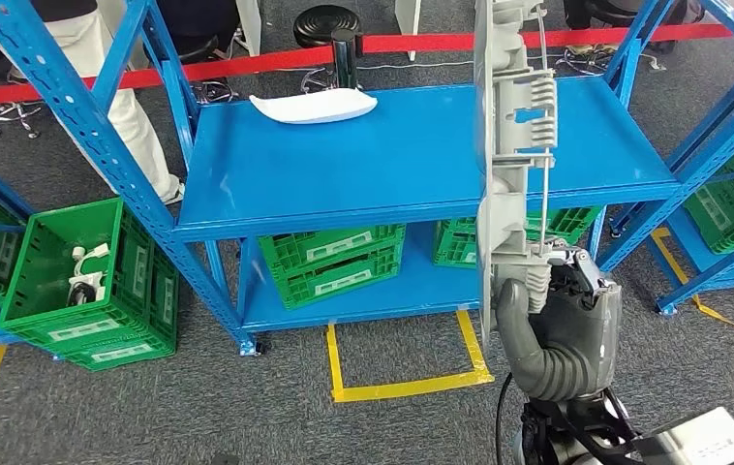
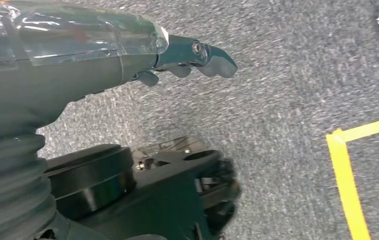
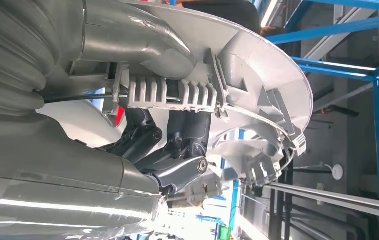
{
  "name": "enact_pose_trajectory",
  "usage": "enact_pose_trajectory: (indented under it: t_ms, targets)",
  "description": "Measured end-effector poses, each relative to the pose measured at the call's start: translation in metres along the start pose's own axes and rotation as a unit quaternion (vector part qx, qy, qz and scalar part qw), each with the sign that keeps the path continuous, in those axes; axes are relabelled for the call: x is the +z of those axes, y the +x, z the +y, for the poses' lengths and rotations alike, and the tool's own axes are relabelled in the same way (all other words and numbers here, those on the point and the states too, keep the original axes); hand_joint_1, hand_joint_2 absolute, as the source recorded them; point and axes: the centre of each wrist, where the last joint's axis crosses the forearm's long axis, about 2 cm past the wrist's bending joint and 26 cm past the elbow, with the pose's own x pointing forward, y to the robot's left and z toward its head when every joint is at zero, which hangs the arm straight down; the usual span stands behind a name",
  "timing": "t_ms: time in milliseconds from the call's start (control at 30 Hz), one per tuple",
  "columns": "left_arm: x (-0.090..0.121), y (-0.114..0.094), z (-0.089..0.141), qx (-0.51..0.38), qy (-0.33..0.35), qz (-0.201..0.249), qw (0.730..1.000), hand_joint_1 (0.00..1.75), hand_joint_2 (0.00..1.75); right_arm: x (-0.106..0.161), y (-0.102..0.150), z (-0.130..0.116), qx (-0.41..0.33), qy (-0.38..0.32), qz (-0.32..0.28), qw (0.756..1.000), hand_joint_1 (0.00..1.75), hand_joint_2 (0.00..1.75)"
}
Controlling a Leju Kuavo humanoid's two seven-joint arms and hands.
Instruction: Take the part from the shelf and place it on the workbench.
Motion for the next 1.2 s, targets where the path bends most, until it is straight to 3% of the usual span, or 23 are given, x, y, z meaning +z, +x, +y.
enact_pose_trajectory:
  t_ms: [1200]
  targets:
    - [-0.0004, 0.0021, -0.0002, -0.009, 0.001, -0.002, 1.000, 0.00, 1.75, 0.0039, -0.0020, -0.0036, -0.005, -0.012, 0.012, 1.000, 1.75, 1.75]
